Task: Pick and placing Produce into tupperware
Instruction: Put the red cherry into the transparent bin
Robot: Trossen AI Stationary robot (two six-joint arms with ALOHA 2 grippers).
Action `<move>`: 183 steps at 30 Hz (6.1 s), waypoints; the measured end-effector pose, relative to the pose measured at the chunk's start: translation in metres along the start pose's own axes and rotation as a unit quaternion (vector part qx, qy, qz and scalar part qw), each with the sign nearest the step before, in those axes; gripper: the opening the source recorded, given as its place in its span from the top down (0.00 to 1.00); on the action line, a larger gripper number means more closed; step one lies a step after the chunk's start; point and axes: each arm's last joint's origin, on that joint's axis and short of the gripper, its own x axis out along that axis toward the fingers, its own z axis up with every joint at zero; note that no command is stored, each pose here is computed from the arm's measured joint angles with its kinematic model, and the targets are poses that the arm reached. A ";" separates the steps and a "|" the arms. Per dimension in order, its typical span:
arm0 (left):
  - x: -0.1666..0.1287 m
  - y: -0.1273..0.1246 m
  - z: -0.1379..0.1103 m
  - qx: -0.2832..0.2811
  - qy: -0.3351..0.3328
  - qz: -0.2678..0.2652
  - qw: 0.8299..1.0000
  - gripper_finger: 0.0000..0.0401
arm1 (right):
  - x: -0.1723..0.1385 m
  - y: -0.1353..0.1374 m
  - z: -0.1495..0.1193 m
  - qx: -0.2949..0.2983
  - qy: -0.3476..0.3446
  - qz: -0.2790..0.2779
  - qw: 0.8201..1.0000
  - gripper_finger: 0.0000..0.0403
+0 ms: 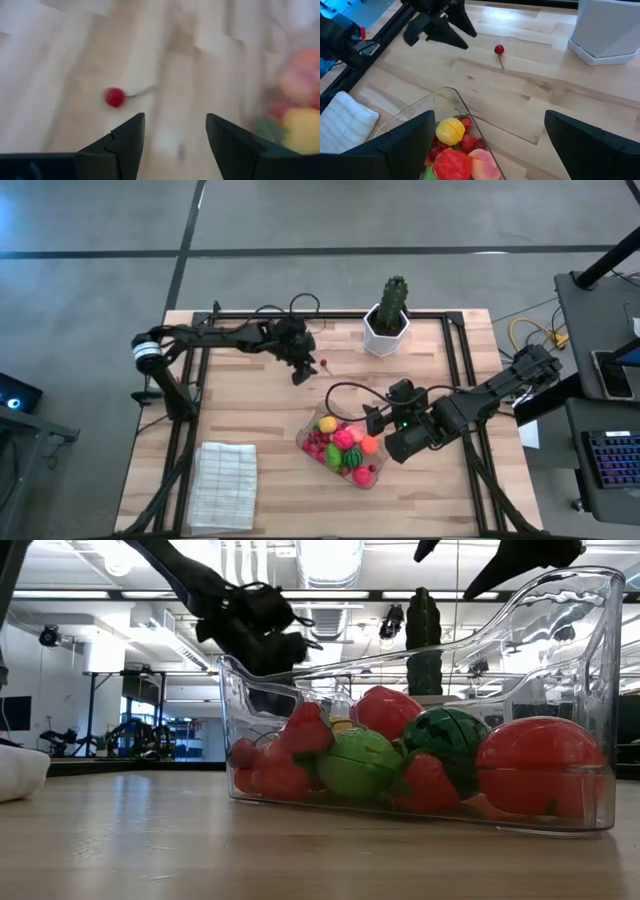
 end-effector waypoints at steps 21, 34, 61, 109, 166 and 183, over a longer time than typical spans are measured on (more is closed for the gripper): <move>0.028 0.032 0.031 -0.277 0.017 0.165 0.946 0.51 | 0.007 -0.001 0.006 0.028 -0.006 -0.011 1.000 0.09; 0.034 0.020 0.028 -0.367 0.014 0.145 0.919 0.51 | 0.007 -0.001 0.006 0.027 -0.006 -0.012 1.000 0.09; 0.028 0.020 0.048 0.339 0.157 0.135 0.918 0.51 | 0.007 -0.002 0.003 -0.002 0.020 -0.012 1.000 0.09; 0.082 0.023 0.035 0.251 0.156 0.080 0.952 0.51 | 0.010 -0.004 -0.001 0.019 0.035 -0.018 0.999 0.09; 0.055 -0.001 0.050 0.251 0.113 0.074 0.959 0.84 | 0.005 -0.005 0.007 0.057 -0.007 -0.013 0.998 0.09; -0.031 -0.100 0.077 0.220 -0.019 -0.078 0.972 0.84 | -0.049 -0.056 0.070 0.069 -0.133 0.032 0.988 0.09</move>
